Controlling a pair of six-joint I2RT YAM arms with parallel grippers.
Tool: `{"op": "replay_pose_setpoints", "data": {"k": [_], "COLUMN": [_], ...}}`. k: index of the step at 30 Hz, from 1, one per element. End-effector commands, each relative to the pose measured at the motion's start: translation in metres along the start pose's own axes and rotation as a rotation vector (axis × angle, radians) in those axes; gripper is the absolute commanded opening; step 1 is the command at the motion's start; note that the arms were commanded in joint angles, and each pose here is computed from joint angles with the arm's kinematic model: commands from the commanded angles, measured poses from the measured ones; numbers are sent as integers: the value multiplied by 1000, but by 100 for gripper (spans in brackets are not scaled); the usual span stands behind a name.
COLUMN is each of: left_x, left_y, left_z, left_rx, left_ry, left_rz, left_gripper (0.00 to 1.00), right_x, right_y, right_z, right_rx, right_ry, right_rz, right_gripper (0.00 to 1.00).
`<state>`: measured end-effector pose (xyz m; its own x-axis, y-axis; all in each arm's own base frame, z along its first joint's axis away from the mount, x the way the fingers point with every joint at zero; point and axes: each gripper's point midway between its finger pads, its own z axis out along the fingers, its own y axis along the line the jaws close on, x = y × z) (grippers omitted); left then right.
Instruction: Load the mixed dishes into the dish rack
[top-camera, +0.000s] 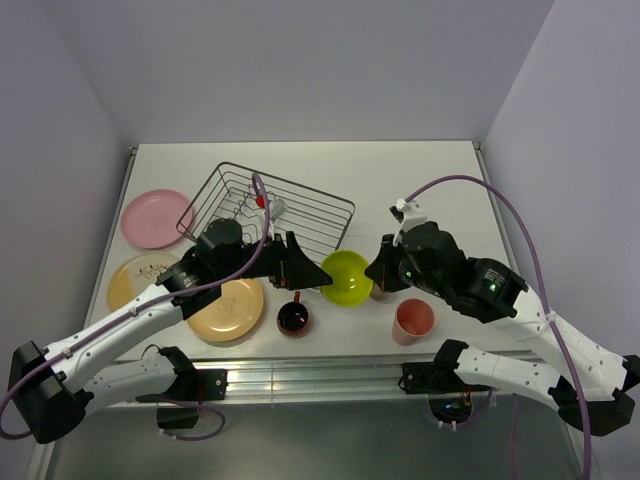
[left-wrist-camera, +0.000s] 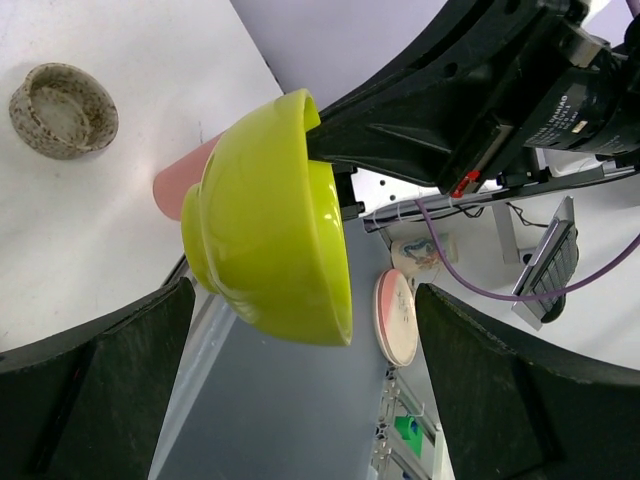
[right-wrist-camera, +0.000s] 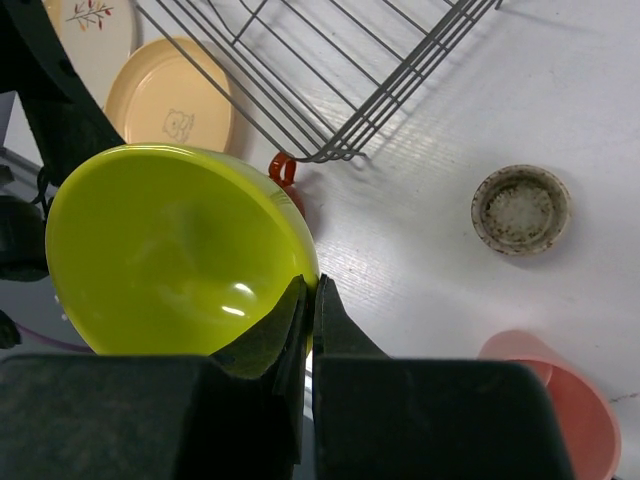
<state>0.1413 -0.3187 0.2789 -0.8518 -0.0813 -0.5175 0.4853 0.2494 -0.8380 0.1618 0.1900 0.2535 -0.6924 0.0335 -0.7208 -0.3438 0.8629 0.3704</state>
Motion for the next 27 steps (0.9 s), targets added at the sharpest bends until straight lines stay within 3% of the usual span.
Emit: {"op": "replay_pose_setpoints", "data": {"k": [1, 27], "left_x": [-2, 0], "left_y": [-12, -13], "left_z": [5, 13], "left_rx": [55, 62], "left_ry": [-5, 11], "left_rz": [19, -42], "left_gripper": [99, 99], "right_x": [-35, -35], "right_y": [23, 23], "right_z": [-15, -6], "right_rx": [-96, -104], "right_ry": [-117, -129], "right_rz": [22, 22], "right_gripper": [0, 0]}}
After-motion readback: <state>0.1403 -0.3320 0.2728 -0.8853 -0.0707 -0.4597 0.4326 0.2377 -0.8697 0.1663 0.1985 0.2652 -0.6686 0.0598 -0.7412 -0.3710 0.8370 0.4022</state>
